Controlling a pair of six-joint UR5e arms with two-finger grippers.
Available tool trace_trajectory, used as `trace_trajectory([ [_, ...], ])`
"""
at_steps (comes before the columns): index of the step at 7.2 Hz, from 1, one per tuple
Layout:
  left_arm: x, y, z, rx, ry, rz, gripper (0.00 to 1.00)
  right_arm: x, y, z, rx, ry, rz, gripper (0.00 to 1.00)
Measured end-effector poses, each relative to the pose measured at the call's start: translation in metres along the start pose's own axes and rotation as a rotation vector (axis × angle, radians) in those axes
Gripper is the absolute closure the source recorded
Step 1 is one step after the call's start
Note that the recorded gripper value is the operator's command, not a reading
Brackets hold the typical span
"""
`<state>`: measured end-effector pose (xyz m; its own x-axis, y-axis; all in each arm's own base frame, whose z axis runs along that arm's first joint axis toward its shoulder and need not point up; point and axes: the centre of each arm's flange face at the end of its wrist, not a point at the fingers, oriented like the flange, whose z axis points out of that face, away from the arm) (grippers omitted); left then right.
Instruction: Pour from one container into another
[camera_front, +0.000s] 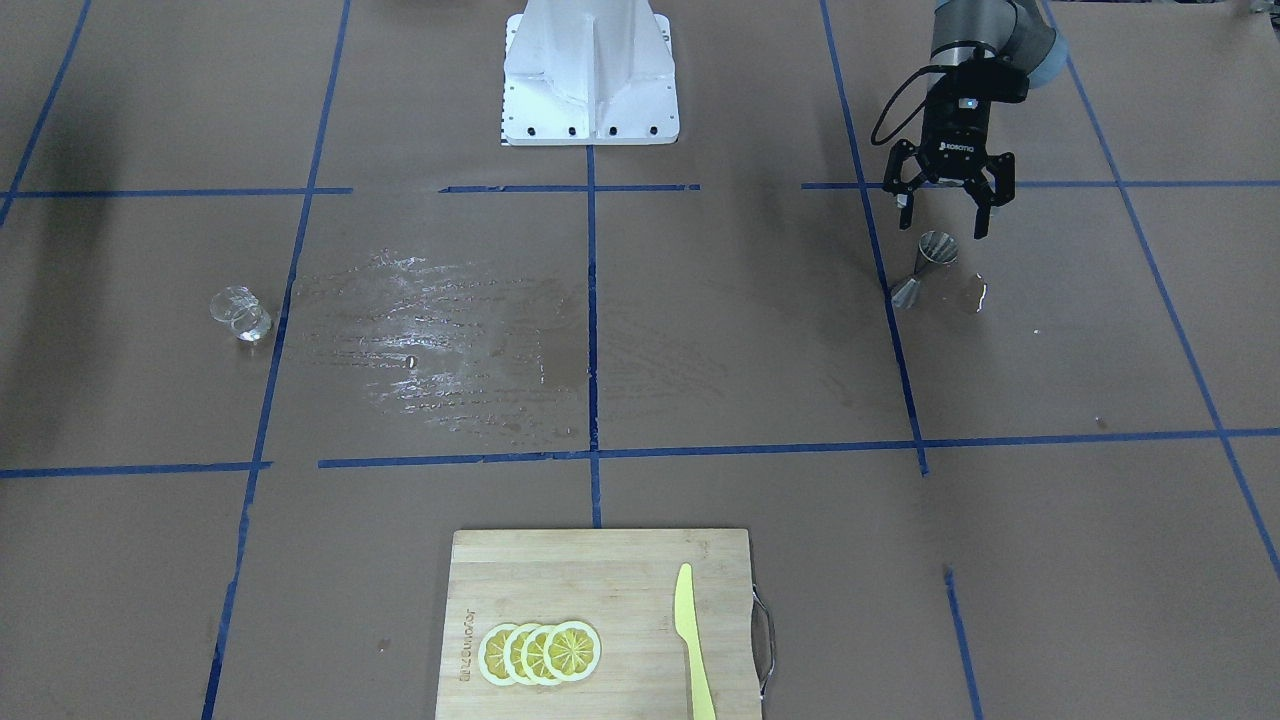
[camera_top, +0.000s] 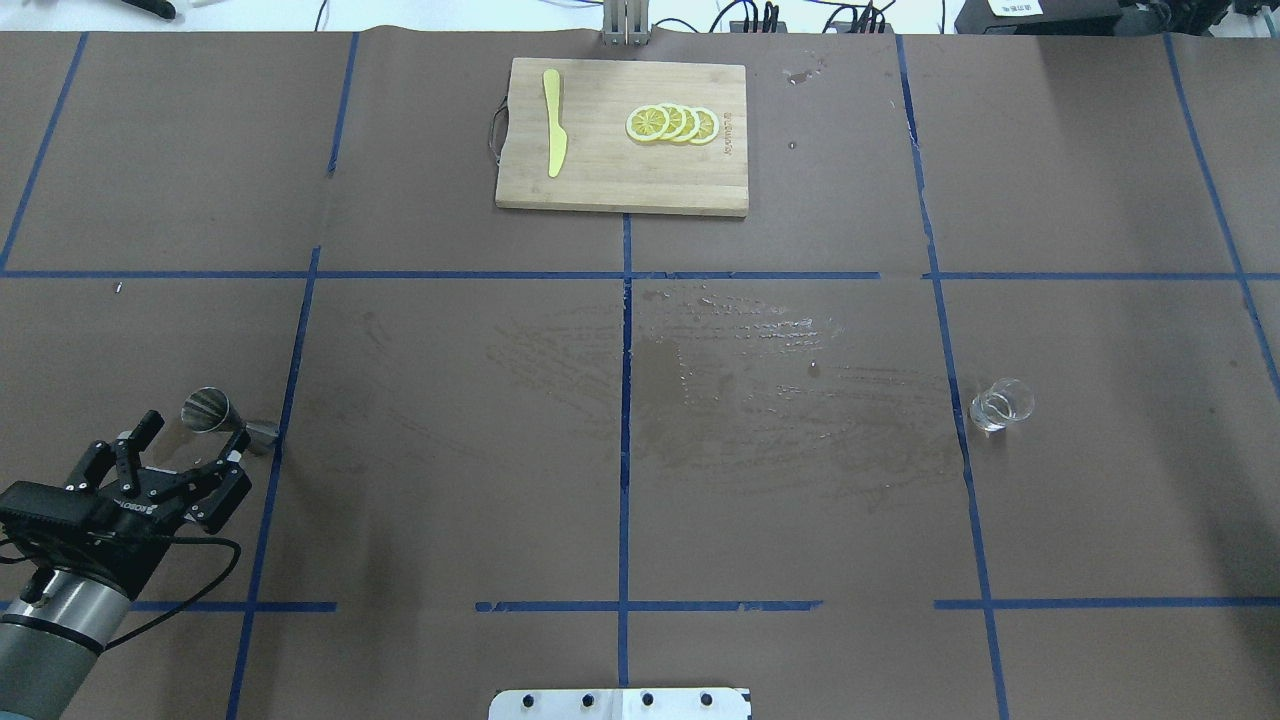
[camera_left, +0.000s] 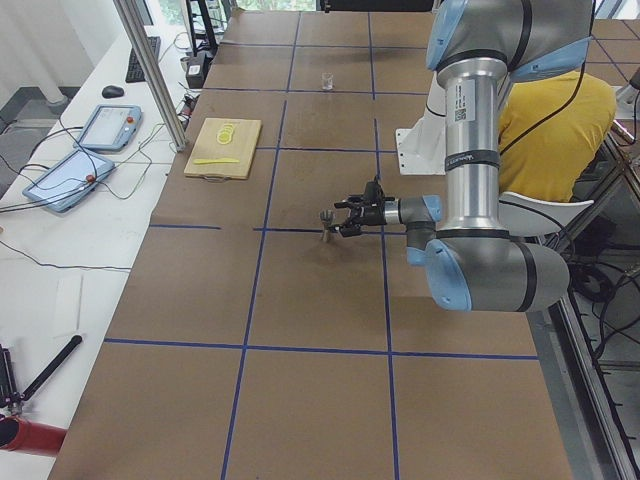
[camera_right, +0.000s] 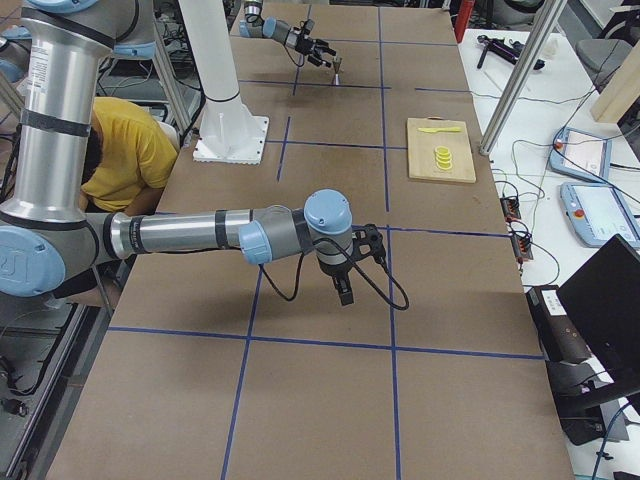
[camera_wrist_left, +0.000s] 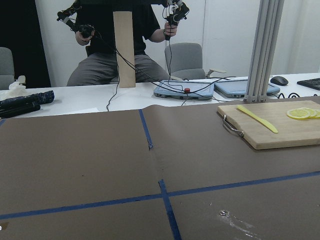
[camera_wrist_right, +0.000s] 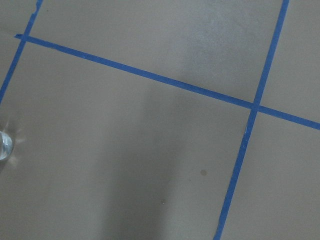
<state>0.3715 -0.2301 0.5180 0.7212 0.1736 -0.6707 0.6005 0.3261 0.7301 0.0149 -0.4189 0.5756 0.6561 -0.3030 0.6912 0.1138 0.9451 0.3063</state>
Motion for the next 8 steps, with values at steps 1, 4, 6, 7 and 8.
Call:
trace_trajectory([
  [1,0.001,0.007,0.002,0.003,-0.003,-0.009,0.01,0.0,0.0,0.0,0.0,0.0,0.0,0.0],
  [4,0.004,0.028,0.01,-0.006,-0.007,-0.08,0.01,0.0,0.001,0.0,-0.001,-0.001,0.001,0.0],
  [6,0.011,0.038,0.014,-0.008,-0.008,-0.085,0.01,0.0,0.001,0.0,-0.001,-0.002,0.001,0.0],
  [7,0.01,0.041,0.016,-0.009,-0.01,-0.078,0.01,0.0,0.001,0.0,-0.001,-0.002,0.001,0.0],
  [8,0.007,0.045,0.018,-0.01,-0.015,-0.069,0.01,0.0,0.001,0.0,-0.001,-0.001,0.0,0.0],
])
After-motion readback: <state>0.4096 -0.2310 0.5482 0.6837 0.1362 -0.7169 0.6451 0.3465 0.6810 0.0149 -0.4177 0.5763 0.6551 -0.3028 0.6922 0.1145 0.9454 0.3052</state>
